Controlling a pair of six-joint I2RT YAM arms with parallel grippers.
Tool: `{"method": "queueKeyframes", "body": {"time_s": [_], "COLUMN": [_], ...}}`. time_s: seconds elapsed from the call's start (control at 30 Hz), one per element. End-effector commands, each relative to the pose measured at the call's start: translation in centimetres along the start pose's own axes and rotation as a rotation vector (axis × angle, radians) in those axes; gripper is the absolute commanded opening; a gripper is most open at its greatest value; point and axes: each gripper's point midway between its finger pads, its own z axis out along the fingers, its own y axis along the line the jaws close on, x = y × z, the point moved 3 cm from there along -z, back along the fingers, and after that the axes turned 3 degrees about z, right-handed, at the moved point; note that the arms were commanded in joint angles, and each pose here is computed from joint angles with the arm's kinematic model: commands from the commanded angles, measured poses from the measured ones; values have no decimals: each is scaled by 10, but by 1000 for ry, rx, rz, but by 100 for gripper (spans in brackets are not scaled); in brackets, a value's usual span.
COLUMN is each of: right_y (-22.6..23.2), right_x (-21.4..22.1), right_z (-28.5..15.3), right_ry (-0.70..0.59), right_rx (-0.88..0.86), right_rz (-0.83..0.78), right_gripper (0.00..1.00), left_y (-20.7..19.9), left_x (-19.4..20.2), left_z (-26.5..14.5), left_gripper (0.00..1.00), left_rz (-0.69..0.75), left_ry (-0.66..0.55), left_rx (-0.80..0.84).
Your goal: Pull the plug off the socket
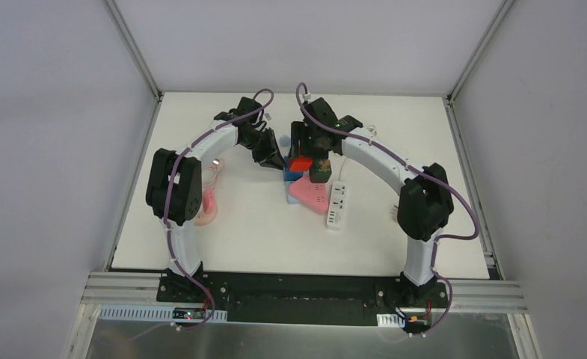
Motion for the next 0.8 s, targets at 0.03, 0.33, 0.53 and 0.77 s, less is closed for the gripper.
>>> {"method": "queueKeyframes", "body": {"time_s": [0.03, 0.33, 0.53, 0.77], "right_y": [76, 43, 50, 19], "right_x": [-64, -90, -92, -104], "right_z": [-110, -102, -104, -116], "right_ry": [-381, -443, -415, -468], "right_rx": [-403, -100, -165, -100], "right_rz": [-153, 112, 91, 151], "right_gripper": [0, 0, 0, 0], "left_y": [76, 77, 78, 72], "left_x": [26, 27, 29, 26], "left_z": [30, 33, 36, 35], "left_gripper": [18, 18, 18, 20], "left_rz": [-37, -48, -59, -54], "left_ry": [101, 118, 129, 120], "left_rx": [-320, -326, -325, -293]}}
